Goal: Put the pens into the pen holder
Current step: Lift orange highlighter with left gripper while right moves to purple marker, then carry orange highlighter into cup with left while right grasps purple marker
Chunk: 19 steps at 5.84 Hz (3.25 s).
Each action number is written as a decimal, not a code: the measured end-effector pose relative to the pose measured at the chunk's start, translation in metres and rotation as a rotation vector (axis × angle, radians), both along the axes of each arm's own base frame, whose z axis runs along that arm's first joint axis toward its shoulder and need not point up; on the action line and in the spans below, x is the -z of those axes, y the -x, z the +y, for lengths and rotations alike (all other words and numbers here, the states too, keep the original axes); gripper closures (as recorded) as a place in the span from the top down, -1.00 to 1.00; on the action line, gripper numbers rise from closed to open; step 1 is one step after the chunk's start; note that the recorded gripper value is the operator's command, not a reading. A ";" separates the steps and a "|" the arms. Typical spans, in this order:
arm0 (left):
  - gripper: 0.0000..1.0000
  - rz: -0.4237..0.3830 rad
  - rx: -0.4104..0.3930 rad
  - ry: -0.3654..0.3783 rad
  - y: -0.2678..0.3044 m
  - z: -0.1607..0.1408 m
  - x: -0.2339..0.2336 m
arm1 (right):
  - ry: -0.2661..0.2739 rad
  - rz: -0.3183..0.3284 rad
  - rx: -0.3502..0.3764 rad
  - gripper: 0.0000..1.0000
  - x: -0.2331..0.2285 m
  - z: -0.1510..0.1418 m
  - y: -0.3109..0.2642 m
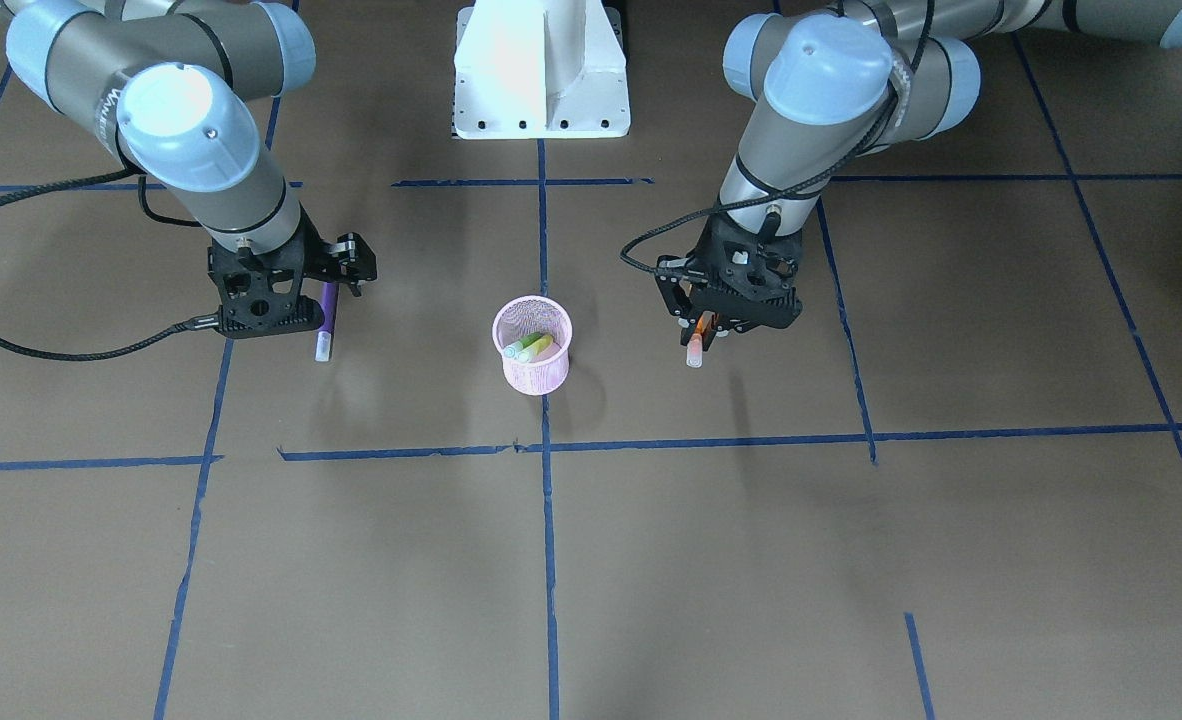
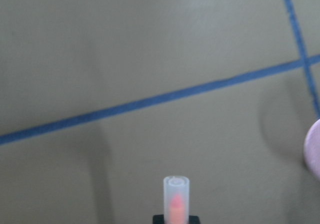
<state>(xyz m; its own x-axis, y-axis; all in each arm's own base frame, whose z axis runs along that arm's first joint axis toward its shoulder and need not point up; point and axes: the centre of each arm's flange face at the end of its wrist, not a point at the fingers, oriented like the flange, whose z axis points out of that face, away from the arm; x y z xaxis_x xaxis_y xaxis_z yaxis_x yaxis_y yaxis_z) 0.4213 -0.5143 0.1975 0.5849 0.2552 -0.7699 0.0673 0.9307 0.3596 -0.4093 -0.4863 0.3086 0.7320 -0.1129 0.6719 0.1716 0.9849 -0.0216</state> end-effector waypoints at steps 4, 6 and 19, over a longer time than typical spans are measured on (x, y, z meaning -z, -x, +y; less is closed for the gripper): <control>-1.00 0.085 0.120 -0.038 0.016 0.004 0.046 | -0.004 -0.022 -0.006 1.00 -0.066 -0.012 0.043; -1.00 0.114 0.179 -0.015 0.017 0.003 0.059 | 0.025 -0.005 -0.017 1.00 -0.083 -0.003 0.041; -1.00 0.384 0.477 -0.149 -0.124 0.068 0.021 | 0.047 0.010 -0.016 1.00 -0.090 0.020 0.052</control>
<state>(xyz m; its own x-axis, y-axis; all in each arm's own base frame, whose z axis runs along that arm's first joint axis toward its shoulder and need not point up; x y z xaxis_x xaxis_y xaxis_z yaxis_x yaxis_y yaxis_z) 0.5451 -0.4459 0.1766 0.3498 0.1551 -0.9239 0.6130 0.7079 0.3509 -0.4617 -0.4665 0.3981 0.7399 -0.0696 0.6691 0.1555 0.9854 -0.0695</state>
